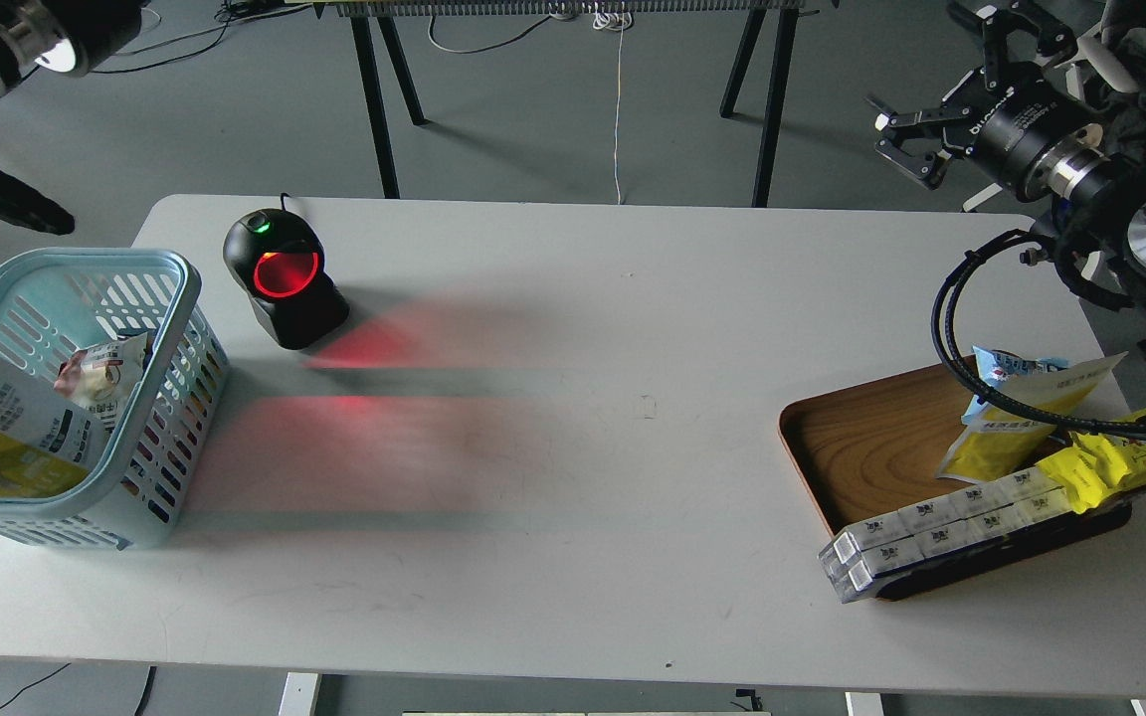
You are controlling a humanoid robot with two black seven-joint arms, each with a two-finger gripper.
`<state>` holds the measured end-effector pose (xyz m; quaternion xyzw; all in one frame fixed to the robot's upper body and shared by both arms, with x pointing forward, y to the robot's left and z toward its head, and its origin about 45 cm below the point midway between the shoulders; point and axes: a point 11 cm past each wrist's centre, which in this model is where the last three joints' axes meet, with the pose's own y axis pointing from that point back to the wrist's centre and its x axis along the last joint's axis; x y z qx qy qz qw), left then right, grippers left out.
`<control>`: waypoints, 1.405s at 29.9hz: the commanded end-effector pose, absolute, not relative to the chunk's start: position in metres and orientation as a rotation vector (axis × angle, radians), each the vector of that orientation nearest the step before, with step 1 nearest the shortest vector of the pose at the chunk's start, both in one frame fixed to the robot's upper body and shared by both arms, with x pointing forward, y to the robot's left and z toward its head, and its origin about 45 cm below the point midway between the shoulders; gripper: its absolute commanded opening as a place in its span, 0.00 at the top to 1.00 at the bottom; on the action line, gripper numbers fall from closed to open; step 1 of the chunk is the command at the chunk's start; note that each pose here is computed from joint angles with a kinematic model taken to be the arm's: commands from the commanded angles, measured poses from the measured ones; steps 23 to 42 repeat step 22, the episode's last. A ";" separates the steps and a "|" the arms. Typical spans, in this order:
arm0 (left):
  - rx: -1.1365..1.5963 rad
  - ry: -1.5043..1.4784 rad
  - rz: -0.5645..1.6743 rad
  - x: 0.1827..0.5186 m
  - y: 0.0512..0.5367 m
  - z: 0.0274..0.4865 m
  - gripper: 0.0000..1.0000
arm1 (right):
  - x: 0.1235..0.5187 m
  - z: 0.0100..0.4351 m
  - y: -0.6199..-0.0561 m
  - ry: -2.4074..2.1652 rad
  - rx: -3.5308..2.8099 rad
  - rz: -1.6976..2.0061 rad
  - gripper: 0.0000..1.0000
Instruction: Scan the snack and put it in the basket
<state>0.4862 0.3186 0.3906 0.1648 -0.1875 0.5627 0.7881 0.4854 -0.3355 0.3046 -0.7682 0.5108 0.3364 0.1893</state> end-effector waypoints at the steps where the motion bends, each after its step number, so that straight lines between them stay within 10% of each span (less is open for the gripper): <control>1: 0.167 -0.133 1.270 0.503 0.303 0.364 0.00 | 0.480 0.296 -0.339 1.442 -2.149 0.953 0.04; 15: -0.349 0.390 1.265 0.506 0.297 0.291 0.00 | 0.444 0.269 -0.376 1.432 -1.985 0.998 0.01; 42: -0.354 0.408 1.274 0.506 0.297 0.288 0.00 | 0.446 0.269 -0.372 1.416 -1.957 0.968 0.01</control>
